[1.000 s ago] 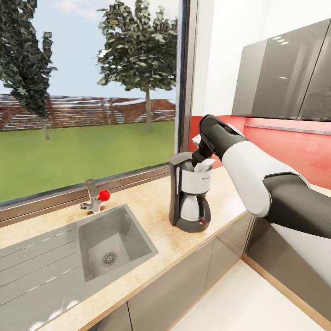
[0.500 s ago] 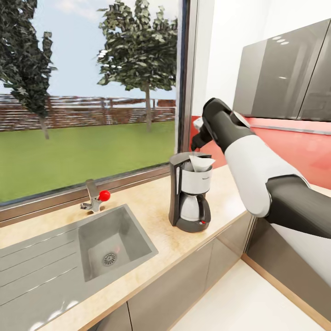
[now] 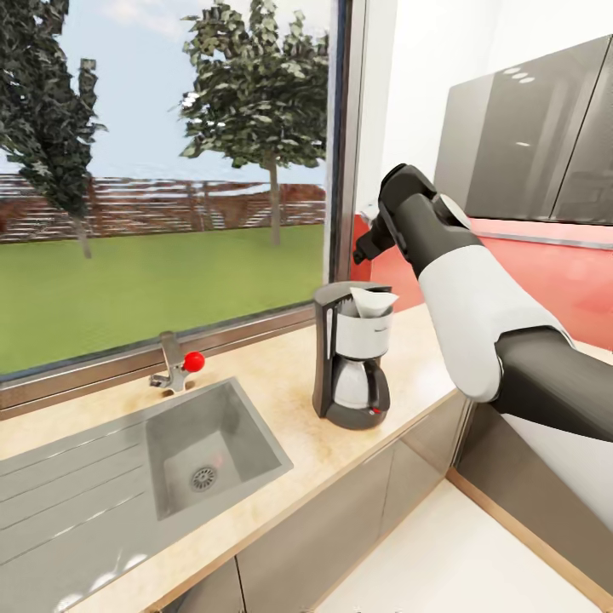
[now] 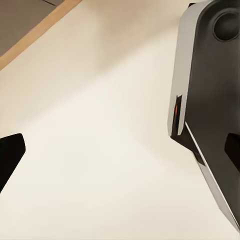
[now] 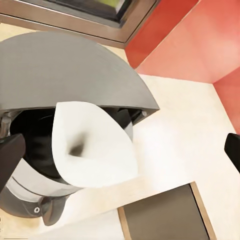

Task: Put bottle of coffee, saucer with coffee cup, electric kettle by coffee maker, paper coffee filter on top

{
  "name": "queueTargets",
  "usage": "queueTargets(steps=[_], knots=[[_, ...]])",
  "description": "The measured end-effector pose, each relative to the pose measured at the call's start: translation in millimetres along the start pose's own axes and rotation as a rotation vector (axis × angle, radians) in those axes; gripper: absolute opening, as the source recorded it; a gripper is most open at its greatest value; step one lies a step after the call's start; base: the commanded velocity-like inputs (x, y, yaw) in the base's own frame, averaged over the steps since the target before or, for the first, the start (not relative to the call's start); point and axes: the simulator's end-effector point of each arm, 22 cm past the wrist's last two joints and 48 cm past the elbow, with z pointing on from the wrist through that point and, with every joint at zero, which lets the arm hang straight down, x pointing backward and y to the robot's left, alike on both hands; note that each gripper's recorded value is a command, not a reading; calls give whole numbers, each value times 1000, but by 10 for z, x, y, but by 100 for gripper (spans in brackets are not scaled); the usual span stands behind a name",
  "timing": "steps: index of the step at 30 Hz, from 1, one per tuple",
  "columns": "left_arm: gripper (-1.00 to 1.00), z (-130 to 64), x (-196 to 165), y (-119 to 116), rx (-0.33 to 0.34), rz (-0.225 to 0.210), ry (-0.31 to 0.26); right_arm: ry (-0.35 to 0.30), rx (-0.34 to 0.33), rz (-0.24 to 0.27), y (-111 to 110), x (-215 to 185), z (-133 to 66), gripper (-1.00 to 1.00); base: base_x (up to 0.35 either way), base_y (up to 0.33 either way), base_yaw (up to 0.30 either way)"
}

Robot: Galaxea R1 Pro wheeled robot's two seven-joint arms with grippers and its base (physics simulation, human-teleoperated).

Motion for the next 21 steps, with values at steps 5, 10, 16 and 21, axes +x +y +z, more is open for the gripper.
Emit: queueTargets(steps=[5,10,16,21], knots=[[100,0,1,2,-1,0,0,1,-2,0,3,3,5,100,-293,0,0],[100,1,-1,4,-2,1,0,3,-2,0,6,8,11,100,-331,0,0],[100,0,-1,4,-2,1,0,5,-5,0,16,16,18,100,-324,-75,0],[100,1,-5,3,-2,1,-1,50,-27,-7,101,152,133,100,-292,-148,0]])
